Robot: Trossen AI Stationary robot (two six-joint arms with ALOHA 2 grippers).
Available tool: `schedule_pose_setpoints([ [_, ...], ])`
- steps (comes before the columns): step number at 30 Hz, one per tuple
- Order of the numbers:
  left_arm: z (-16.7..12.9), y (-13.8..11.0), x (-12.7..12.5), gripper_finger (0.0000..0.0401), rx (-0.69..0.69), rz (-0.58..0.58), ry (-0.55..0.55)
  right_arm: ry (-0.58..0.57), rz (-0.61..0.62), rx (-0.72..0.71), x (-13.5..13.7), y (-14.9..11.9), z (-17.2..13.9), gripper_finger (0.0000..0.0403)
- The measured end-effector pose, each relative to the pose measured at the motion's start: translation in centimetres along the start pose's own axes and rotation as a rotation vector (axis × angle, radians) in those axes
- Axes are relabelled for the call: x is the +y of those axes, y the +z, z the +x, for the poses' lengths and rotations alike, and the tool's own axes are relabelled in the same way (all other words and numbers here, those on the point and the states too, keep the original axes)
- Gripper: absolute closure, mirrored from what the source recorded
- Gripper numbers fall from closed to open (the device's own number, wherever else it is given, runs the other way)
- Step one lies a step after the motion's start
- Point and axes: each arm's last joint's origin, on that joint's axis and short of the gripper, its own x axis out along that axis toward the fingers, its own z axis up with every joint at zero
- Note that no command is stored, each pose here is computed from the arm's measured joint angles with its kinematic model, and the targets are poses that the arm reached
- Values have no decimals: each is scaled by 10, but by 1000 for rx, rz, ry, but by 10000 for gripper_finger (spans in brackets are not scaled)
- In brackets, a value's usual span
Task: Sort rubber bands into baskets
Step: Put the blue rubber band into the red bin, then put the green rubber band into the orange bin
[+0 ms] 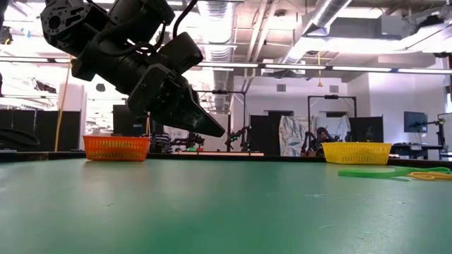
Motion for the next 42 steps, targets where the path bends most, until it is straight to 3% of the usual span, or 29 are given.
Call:
schedule_pose_setpoints([
  [9,0,0,0,241,-2,-1,0,-32,-38,-51,0,2,-12,185],
  [16,0,0,0,241,-3,-1,0,-11,-101,-253,7,10,-33,185],
  [23,0,1,0,241,-10,-3,0,-6,-154,-436,15,30,-34,185],
  [33,0,1,0,241,-11,-3,0,-26,-322,-520,43,79,-13,185],
  [42,0,1,0,241,-10,-3,0,-171,-379,-450,52,115,28,184],
])
